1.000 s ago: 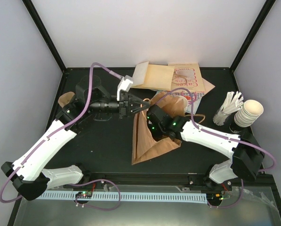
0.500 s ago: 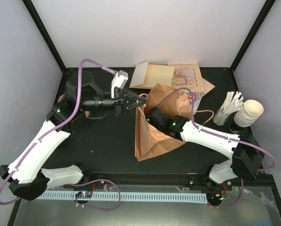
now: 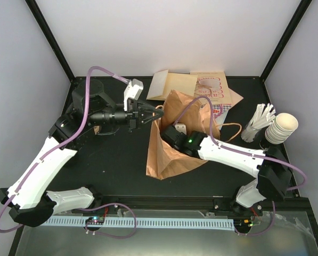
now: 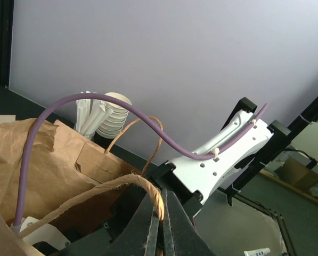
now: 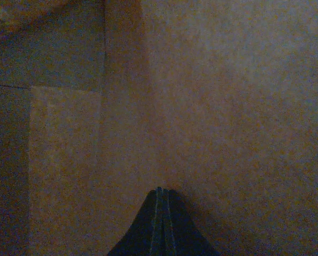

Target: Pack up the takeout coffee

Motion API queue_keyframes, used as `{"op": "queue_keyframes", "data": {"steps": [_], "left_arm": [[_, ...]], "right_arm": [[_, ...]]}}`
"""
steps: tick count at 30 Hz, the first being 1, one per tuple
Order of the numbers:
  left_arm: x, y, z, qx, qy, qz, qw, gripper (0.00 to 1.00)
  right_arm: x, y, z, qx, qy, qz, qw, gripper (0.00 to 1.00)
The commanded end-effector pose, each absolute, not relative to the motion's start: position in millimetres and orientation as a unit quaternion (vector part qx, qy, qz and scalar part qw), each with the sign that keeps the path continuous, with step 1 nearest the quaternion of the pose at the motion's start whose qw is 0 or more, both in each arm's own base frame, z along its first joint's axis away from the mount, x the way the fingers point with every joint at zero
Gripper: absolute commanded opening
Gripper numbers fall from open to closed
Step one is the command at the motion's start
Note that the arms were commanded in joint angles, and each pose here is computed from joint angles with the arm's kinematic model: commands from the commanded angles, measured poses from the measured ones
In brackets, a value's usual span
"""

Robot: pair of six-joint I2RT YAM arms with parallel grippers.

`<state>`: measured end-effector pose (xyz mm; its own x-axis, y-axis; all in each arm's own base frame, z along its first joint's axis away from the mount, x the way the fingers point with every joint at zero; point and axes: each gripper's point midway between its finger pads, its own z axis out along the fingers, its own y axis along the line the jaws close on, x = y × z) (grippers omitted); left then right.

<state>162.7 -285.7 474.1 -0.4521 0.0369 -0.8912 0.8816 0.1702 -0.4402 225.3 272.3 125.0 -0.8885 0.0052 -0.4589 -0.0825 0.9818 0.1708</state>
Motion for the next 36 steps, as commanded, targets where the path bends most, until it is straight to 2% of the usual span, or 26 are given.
{"op": "queue_keyframes", "data": {"steps": [1,9,22,31,36], "left_arm": [[155.0,-279.8,503.8,0.360,0.627,-0.544,0.426,0.02],[152.5,-277.0,509.5,0.359,0.626,-0.543,0.430,0.01],[152.8,-272.9,512.8,0.351,0.633,-0.536,0.434,0.02],[161.5,-280.8,474.2,0.334,0.660,-0.541,0.400,0.02],[168.3,-274.5,439.4,0.307,0.700,-0.518,0.383,0.02]], "right_arm": [[229.7,250.1,122.9,-0.027,0.966,0.020,0.258,0.01],[236.8,233.4,124.0,-0.040,0.960,-0.059,0.270,0.01],[239.8,217.2,121.1,-0.065,0.952,-0.127,0.271,0.01],[229.2,261.7,131.9,-0.139,0.957,0.004,0.254,0.01],[235.9,243.6,137.1,-0.151,0.951,-0.059,0.265,0.01]]}}
